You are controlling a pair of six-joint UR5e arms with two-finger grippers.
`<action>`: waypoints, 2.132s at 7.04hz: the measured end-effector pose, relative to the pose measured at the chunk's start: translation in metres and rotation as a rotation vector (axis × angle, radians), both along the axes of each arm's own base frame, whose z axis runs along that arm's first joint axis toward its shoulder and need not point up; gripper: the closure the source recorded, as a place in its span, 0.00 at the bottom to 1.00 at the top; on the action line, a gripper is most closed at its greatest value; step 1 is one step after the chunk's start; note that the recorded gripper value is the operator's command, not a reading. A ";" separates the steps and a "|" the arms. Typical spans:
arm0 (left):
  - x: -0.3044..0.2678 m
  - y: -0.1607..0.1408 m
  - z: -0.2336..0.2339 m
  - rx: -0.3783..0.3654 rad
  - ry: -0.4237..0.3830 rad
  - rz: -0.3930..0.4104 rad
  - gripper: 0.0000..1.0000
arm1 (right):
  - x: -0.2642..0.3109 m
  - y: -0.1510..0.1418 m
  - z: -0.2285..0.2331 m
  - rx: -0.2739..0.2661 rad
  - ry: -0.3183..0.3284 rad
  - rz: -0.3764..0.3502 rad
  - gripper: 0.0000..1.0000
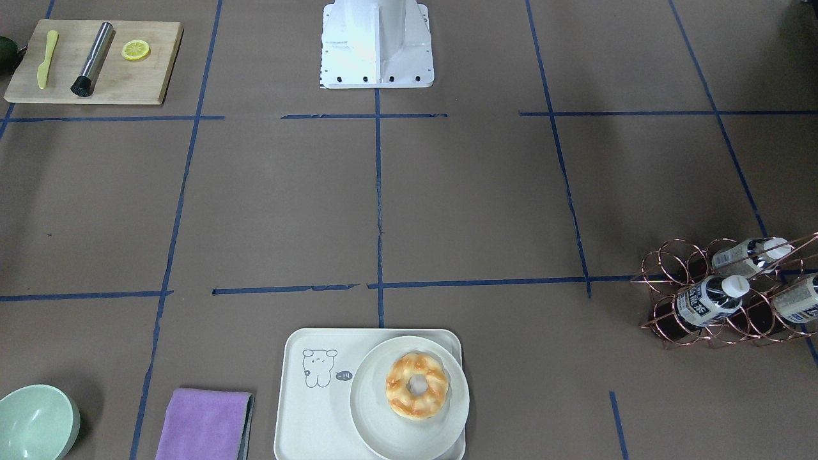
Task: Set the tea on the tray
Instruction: 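Move the left gripper toward the copper bottle rack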
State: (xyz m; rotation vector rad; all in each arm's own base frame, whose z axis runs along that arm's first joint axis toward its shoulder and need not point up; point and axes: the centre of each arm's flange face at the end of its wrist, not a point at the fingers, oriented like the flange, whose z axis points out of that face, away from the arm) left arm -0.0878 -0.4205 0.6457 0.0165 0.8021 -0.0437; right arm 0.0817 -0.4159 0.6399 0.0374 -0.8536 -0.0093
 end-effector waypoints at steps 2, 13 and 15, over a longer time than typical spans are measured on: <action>0.000 0.000 0.000 -0.001 0.001 0.000 0.00 | 0.000 0.000 0.000 0.002 0.001 0.000 0.00; 0.083 -0.038 -0.079 0.337 0.087 -0.090 0.00 | 0.000 -0.010 -0.014 0.032 0.003 0.000 0.00; 0.103 -0.040 -0.102 0.382 0.121 -0.201 0.00 | 0.000 -0.014 -0.019 0.040 0.001 0.001 0.00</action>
